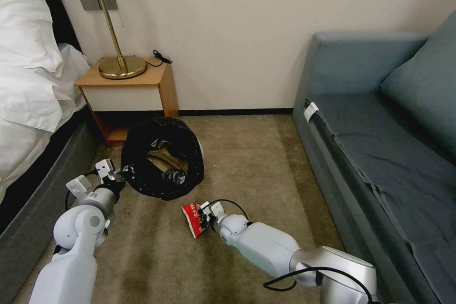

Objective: Pick up the trash bin, then pick up the garbage on the floor and place it into the trash bin.

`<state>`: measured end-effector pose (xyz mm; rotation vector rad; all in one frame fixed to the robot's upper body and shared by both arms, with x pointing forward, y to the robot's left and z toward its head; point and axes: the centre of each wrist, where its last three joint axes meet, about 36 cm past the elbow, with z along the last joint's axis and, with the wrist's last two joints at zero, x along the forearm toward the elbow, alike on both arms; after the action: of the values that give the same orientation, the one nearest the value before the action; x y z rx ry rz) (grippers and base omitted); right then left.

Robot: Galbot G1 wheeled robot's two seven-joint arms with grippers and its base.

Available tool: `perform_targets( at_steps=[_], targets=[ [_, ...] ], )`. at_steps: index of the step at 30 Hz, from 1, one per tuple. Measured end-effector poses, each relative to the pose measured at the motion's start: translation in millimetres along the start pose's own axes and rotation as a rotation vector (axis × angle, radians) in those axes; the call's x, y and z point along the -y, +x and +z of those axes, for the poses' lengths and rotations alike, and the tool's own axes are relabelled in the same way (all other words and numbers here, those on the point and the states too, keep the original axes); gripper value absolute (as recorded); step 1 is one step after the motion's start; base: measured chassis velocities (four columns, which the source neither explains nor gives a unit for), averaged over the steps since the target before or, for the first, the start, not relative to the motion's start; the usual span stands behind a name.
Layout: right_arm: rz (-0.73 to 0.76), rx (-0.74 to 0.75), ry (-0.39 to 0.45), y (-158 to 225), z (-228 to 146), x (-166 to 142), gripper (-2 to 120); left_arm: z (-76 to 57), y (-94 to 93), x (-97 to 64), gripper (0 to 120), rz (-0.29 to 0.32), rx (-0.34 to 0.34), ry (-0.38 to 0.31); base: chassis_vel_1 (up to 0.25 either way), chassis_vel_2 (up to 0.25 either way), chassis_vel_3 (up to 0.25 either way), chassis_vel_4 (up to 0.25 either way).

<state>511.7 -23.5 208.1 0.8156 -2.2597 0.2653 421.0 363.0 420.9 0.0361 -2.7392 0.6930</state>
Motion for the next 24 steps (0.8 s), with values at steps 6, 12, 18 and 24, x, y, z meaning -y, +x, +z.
perform_targets(
  at_steps=[6,12,18,24],
  targets=[
    [0.082,0.034,-0.008,25.8,-8.2,27.7,0,3.9,-6.5,-4.9,0,-0.015,-0.020,-0.004,0.000,0.000,0.000,0.000],
    [0.190,0.057,0.006,50.8,-7.1,62.5,0,6.5,-14.3,-8.4,0,-0.037,-0.038,-0.021,0.000,0.000,0.000,0.000],
    [0.341,0.088,0.036,70.8,2.5,113.9,0,3.6,-22.3,-8.7,0,-0.072,-0.052,-0.054,0.000,0.000,0.000,0.000],
    [0.483,0.203,0.059,94.0,-12.4,165.8,0,11.4,-35.0,-13.6,0,-0.117,-0.084,-0.083,0.000,0.000,0.000,0.000]
  ],
)
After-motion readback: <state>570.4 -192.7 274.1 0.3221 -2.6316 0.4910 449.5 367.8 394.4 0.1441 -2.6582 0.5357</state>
